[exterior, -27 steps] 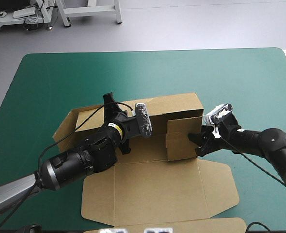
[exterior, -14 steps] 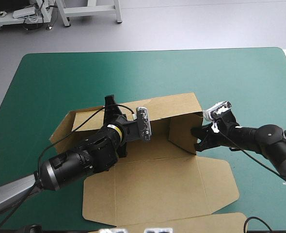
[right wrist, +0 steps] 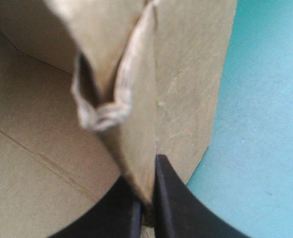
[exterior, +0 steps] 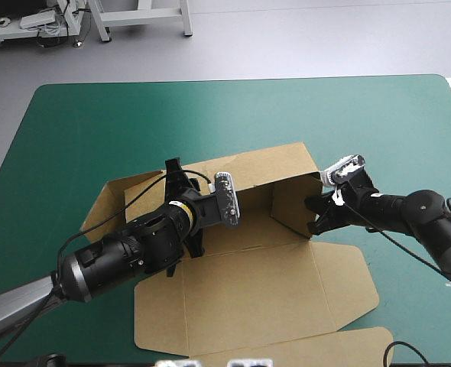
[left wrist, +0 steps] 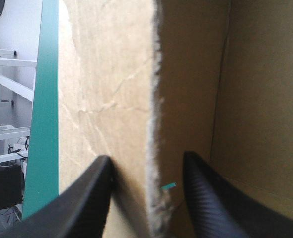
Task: Fold the box
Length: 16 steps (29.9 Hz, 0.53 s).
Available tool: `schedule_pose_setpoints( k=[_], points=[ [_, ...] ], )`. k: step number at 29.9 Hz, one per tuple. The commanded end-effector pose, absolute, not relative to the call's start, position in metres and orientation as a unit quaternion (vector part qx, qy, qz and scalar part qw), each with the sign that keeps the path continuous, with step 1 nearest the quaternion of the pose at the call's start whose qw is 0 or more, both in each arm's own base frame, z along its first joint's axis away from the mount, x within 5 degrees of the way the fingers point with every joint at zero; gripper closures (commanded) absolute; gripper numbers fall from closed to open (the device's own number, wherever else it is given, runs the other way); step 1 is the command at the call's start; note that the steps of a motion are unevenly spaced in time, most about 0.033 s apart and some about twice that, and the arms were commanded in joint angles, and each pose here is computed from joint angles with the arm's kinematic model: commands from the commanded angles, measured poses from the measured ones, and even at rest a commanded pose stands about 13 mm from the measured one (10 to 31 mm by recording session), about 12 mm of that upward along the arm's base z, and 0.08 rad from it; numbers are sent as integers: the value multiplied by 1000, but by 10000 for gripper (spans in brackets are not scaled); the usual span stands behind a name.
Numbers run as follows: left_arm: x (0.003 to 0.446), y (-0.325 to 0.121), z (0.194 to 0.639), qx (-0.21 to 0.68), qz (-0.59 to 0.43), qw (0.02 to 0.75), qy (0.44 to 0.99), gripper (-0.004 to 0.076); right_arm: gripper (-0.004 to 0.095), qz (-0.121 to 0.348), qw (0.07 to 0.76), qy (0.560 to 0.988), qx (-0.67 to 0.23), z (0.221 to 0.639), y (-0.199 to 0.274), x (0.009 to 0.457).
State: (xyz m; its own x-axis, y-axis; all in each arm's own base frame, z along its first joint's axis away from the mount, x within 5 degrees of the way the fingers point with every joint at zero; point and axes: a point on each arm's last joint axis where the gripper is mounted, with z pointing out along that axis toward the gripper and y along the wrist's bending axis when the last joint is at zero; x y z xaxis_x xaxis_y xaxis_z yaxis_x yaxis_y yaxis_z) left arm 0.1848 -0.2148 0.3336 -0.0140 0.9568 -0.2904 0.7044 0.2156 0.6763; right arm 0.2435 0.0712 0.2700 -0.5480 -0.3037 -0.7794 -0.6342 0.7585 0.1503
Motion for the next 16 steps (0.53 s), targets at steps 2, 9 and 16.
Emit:
schedule_pose_setpoints(
  k=[2,9,16],
  points=[
    [177,-211,357,580,141,410,690,204,925,208,438,842,-237,294,70,251],
    [169,-202,375,564,115,455,680,194,925,177,462,844,-205,297,64,258],
    [162,-195,389,554,98,488,667,194,925,166,473,847,-180,298,60,261]
  ],
)
